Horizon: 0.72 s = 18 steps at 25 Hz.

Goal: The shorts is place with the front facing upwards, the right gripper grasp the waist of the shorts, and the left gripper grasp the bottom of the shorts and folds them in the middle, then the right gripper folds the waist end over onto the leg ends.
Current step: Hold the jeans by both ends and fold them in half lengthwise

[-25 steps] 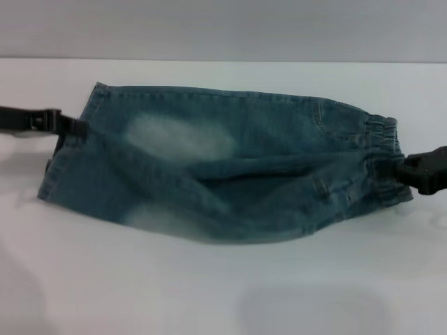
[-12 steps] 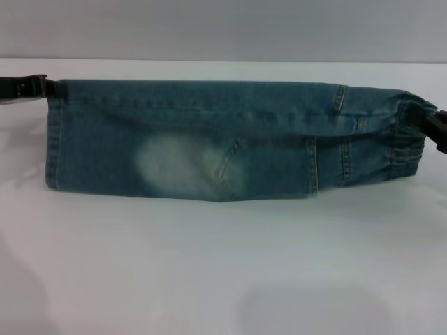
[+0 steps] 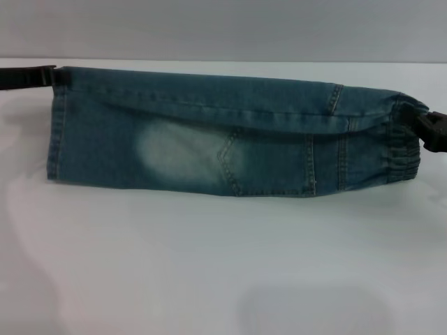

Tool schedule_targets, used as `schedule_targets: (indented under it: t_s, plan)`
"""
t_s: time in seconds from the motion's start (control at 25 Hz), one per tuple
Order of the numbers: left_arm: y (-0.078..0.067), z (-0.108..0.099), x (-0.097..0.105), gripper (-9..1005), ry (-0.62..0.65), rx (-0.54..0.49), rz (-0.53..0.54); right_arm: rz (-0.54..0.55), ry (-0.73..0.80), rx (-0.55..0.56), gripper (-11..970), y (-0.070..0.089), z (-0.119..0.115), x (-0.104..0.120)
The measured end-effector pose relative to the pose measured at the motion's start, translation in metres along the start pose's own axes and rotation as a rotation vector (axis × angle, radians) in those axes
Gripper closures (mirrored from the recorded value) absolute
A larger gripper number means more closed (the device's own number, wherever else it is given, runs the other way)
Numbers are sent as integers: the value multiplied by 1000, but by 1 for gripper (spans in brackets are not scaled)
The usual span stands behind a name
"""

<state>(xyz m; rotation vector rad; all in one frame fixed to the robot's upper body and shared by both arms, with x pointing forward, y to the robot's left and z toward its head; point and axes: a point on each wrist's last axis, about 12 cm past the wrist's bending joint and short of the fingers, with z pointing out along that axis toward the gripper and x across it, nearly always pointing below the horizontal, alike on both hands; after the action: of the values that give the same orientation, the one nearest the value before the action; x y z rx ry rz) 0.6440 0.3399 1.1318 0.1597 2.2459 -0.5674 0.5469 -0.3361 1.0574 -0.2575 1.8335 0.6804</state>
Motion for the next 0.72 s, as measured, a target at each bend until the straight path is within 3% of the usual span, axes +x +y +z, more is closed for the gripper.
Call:
schedule_targets:
  t_s: [0.72]
  plan:
    - [-19, 19, -6, 977, -29, -8, 65, 1, -51, 50, 860, -1, 11, -2]
